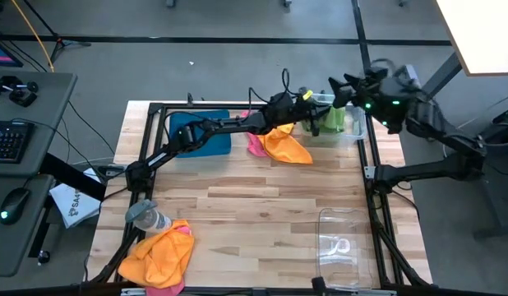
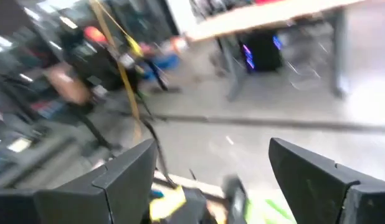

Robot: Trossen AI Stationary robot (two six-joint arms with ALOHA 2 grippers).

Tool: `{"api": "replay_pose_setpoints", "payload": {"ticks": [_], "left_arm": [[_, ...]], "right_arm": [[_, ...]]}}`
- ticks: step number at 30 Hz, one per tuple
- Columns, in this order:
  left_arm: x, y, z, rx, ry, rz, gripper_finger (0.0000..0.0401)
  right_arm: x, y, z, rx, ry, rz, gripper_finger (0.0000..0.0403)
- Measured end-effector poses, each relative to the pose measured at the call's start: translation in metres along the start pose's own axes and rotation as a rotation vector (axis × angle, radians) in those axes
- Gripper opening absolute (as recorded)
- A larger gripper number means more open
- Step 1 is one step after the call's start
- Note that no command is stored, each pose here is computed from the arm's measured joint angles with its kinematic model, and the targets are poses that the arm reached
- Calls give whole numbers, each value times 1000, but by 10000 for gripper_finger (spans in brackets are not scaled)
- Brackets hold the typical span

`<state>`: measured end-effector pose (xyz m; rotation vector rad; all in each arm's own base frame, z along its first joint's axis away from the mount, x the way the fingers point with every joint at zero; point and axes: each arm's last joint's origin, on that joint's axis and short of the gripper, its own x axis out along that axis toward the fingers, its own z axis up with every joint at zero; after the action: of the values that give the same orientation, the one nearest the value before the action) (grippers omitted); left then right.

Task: Sort microfiber towel by color & place in baskets
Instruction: Put the green towel into the top transparent bin

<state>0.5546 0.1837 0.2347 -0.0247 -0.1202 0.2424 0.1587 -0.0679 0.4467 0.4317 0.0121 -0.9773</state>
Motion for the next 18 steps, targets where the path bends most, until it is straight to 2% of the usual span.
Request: {"api": "replay_pose_setpoints", "payload": {"ticks": [4, 10, 18], "left_arm": [[-1, 8, -6, -9, 62, 32, 34], [-3, 17, -16, -122, 186, -27, 109], [-12, 26, 16, -213, 223, -121, 207]], "right_arm": [[13, -8, -11, 41, 92, -100, 307], [21, -23, -11, 99, 132, -194, 307], [27, -46, -12, 124, 258, -247, 307]]}}
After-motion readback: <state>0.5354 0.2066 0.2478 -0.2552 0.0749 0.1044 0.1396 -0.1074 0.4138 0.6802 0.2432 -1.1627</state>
